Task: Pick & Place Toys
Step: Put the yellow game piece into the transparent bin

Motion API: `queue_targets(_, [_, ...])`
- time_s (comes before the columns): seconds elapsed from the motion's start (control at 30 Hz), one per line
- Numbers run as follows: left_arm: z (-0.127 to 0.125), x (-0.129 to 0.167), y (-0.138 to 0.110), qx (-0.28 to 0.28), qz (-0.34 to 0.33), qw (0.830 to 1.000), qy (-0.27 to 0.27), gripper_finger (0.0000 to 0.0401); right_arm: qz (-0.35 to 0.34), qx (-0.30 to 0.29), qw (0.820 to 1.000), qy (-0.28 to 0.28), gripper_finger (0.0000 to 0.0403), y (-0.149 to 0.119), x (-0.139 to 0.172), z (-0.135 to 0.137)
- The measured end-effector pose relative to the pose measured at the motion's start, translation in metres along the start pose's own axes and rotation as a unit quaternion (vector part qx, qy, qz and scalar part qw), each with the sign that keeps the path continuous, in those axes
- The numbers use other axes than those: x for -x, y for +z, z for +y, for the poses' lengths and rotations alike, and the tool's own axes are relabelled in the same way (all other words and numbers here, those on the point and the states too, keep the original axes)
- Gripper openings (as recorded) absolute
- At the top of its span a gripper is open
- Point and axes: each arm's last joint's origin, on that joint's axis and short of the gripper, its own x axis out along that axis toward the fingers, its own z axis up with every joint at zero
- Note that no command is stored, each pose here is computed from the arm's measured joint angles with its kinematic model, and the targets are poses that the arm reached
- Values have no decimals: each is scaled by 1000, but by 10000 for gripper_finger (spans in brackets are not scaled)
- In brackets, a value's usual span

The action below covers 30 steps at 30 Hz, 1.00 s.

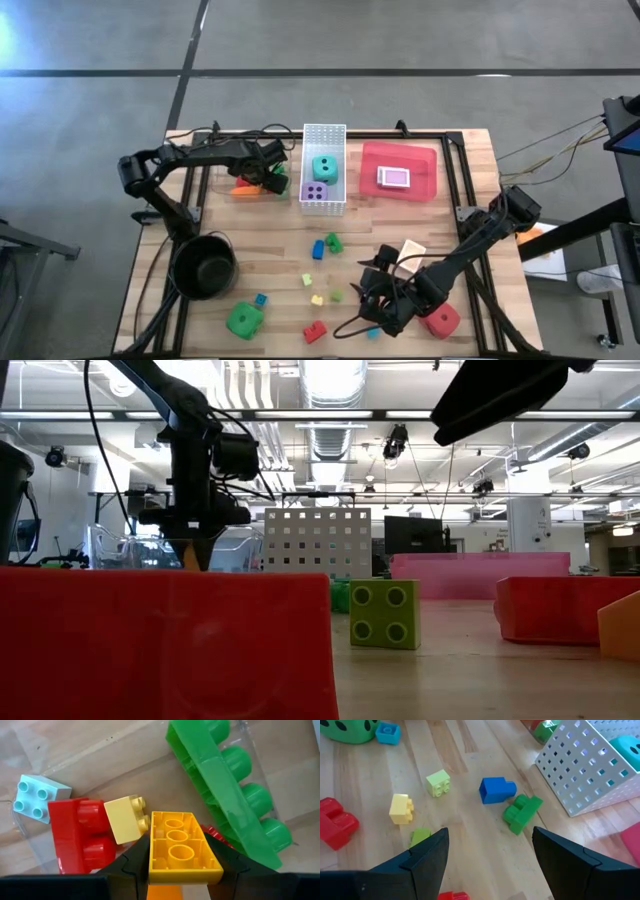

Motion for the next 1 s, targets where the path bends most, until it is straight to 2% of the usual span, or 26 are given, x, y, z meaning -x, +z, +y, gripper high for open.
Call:
queue_targets(0.43, [-1, 0, 0, -1, 0, 1000, 0, 141, 1, 0, 1000, -2, 281, -2, -1, -1])
queue_targets(0.7, [-2, 0, 0, -2, 8, 1000, -18, 270, 2, 2, 1000, -1, 280, -2, -1, -1])
queue_targets(1.0, [-3, -1, 1, -1, 4, 1000, -26, 350, 11, 2, 1000, 7, 280, -2, -1, 0])
